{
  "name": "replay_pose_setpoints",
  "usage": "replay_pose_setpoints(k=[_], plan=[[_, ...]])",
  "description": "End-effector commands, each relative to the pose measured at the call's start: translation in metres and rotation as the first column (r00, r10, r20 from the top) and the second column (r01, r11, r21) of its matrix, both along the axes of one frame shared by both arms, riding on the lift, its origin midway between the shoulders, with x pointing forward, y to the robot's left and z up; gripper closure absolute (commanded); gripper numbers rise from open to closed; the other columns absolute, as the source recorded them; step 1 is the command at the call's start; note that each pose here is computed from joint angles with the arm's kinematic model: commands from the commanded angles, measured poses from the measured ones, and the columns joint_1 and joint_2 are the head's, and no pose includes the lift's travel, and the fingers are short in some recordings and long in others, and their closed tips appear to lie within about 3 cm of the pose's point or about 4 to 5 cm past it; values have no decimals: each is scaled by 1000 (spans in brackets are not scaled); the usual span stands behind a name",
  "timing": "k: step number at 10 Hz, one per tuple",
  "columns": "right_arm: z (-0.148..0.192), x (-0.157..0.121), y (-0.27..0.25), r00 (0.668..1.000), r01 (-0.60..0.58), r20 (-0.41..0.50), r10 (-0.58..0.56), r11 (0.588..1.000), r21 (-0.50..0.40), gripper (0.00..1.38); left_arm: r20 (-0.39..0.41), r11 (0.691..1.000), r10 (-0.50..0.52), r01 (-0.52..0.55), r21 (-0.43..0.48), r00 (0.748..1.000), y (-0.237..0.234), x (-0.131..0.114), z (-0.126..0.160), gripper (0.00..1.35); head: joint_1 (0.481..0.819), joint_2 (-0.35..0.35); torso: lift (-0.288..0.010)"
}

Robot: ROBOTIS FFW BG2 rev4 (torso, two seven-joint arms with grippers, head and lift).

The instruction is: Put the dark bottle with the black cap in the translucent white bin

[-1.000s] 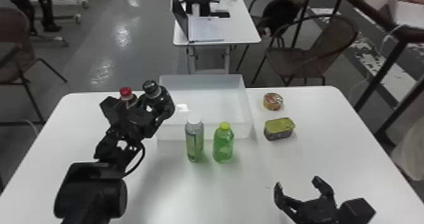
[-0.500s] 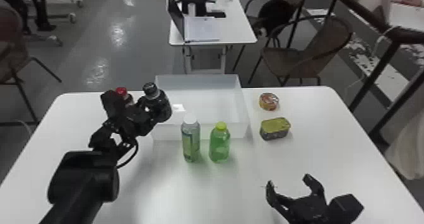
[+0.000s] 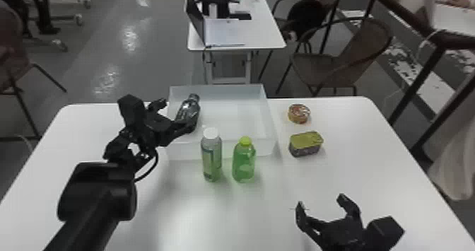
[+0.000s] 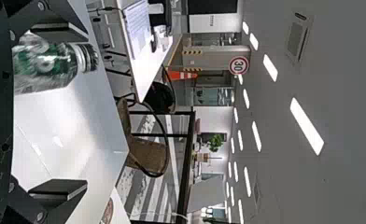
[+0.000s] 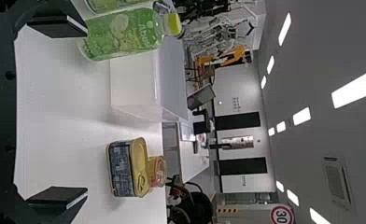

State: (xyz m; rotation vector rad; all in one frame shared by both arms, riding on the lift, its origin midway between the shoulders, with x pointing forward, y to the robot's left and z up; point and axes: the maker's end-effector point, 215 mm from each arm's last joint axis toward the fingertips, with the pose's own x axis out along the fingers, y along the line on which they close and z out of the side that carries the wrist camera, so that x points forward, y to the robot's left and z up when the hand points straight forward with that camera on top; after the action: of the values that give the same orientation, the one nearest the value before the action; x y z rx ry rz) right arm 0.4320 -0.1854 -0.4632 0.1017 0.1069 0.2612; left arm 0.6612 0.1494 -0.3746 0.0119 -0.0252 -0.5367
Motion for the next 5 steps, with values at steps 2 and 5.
replay_pose_setpoints(k=[2, 5], plan=[[1, -3, -2, 1000, 4, 1, -4, 1000, 4, 98, 66, 999, 19, -16, -38, 998, 11, -5, 17, 122, 695, -35, -58], [4, -4, -2, 1000, 4, 7, -4, 1000, 1, 99, 105, 987, 140, -130, -96, 985, 48, -40, 18, 122, 695, -17, -58]])
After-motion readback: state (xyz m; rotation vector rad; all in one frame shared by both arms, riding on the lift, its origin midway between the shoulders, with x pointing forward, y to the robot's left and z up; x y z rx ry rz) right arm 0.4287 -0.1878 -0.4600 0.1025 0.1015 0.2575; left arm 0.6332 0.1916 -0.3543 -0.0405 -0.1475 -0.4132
